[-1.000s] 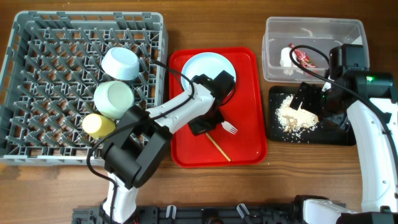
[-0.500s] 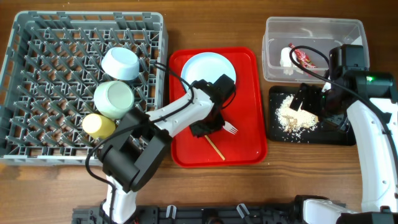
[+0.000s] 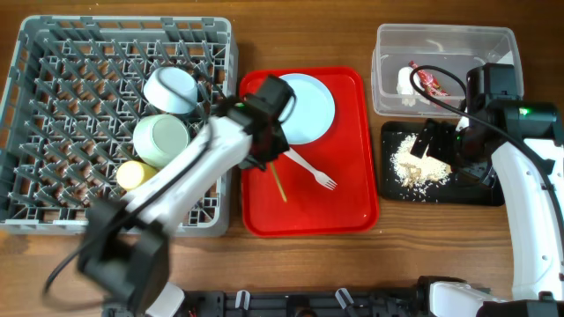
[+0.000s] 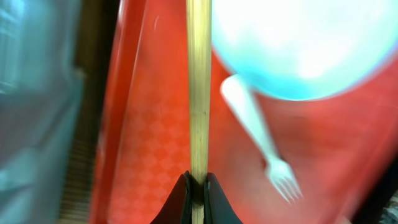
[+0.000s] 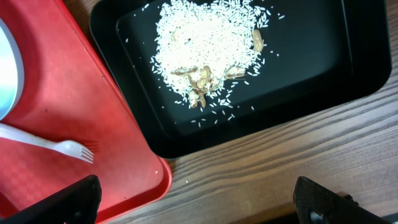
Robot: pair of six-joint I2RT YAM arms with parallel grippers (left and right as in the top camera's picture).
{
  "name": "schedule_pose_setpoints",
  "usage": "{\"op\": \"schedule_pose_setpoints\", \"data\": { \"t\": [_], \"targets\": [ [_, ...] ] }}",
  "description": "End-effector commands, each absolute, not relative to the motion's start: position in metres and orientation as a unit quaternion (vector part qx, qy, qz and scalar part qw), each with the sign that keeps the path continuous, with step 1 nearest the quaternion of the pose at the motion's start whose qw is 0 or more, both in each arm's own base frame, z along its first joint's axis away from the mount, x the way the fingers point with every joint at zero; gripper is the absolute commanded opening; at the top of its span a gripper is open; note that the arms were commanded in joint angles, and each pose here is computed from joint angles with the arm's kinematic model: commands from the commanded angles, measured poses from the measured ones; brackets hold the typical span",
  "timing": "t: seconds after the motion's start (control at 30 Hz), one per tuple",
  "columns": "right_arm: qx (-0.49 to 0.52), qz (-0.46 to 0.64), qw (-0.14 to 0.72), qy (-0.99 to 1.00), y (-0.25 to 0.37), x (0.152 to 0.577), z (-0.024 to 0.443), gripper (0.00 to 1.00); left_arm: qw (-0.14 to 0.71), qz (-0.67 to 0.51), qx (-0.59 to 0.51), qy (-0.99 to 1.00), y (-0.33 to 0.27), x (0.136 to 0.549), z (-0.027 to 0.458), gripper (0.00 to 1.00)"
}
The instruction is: Sort waste into correct bins and load items into the dishwasher rack
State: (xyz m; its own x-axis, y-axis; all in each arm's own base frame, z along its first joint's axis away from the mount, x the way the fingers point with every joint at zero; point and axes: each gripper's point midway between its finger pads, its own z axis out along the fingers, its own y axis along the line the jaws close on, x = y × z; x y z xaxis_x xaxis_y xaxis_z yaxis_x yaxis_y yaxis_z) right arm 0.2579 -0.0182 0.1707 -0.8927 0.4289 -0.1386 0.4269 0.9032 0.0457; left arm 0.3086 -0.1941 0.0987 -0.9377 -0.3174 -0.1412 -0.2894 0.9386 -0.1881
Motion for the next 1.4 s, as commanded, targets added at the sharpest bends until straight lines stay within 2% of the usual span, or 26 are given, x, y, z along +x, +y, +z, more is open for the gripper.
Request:
{"op": "schedule_pose_setpoints", "data": {
  "t": [0.0, 0.1, 0.27, 0.47, 0.5, 0.53, 0.57, 0.63, 0.77, 0.83, 0.93, 1.07, 1.17, 1.33, 1.37],
  "targets": [
    [0.216, -0.002, 0.084, 0.973, -0.023, 0.259, 0.176, 1.00, 0.211, -0.084, -0.025, 0.974, -0.154, 0.330, 0.171, 0.04],
    [0.216, -0.002, 0.085, 0.973, -0.023, 0.259, 0.176, 1.00, 0.244, -0.044, 0.047, 0.968, -0.117, 0.343, 0.185, 0.04],
    [0.216, -0.002, 0.084, 0.973, -0.023, 0.259, 0.176, 1.00, 0.241, -0.002, -0.012, 0.970, -0.070, 0.381, 0.157, 0.04],
    [0.216, -0.002, 0.084, 0.973, -0.023, 0.259, 0.176, 1.00, 0.205, 0.019, -0.029, 0.978, -0.055, 0.390, 0.123, 0.04],
    [0.216, -0.002, 0.084, 0.973, -0.023, 0.259, 0.176, 1.00, 0.201, 0.020, -0.029, 0.979, -0.055, 0.391, 0.119, 0.17],
    [0.216, -0.002, 0.084, 0.973, -0.023, 0.259, 0.176, 1.00, 0.201, 0.019, -0.030, 0.979, -0.055, 0.391, 0.119, 0.39],
    [0.216, -0.002, 0.084, 0.973, -0.023, 0.259, 0.176, 1.00, 0.201, 0.019, -0.031, 0.979, -0.055, 0.391, 0.119, 0.53],
    [0.216, 0.000, 0.084, 0.973, -0.022, 0.259, 0.176, 1.00, 0.200, 0.019, -0.031, 0.979, -0.055, 0.391, 0.119, 0.69],
    [0.216, -0.001, 0.084, 0.973, -0.022, 0.259, 0.176, 1.00, 0.167, -0.061, -0.043, 0.983, -0.092, 0.376, 0.115, 0.71],
    [0.216, 0.000, 0.084, 0.973, -0.022, 0.259, 0.176, 1.00, 0.135, -0.143, -0.037, 0.980, -0.148, 0.359, 0.118, 0.72],
    [0.216, 0.000, 0.085, 0.973, -0.022, 0.260, 0.176, 1.00, 0.115, -0.161, -0.091, 0.976, -0.195, 0.340, 0.115, 0.74],
    [0.216, 0.000, 0.084, 0.973, -0.022, 0.259, 0.176, 1.00, 0.106, -0.108, -0.161, 0.975, -0.237, 0.318, 0.080, 0.75],
    [0.216, 0.000, 0.084, 0.973, -0.022, 0.259, 0.176, 1.00, 0.095, -0.104, -0.162, 0.977, -0.272, 0.311, 0.043, 0.76],
    [0.216, 0.000, 0.088, 0.972, -0.022, 0.261, 0.176, 1.00, 0.099, -0.065, -0.143, 0.983, -0.286, 0.303, -0.001, 0.70],
    [0.216, 0.000, 0.088, 0.972, -0.022, 0.262, 0.176, 1.00, 0.095, -0.054, -0.141, 0.984, -0.284, 0.300, -0.007, 0.65]
  ]
}}
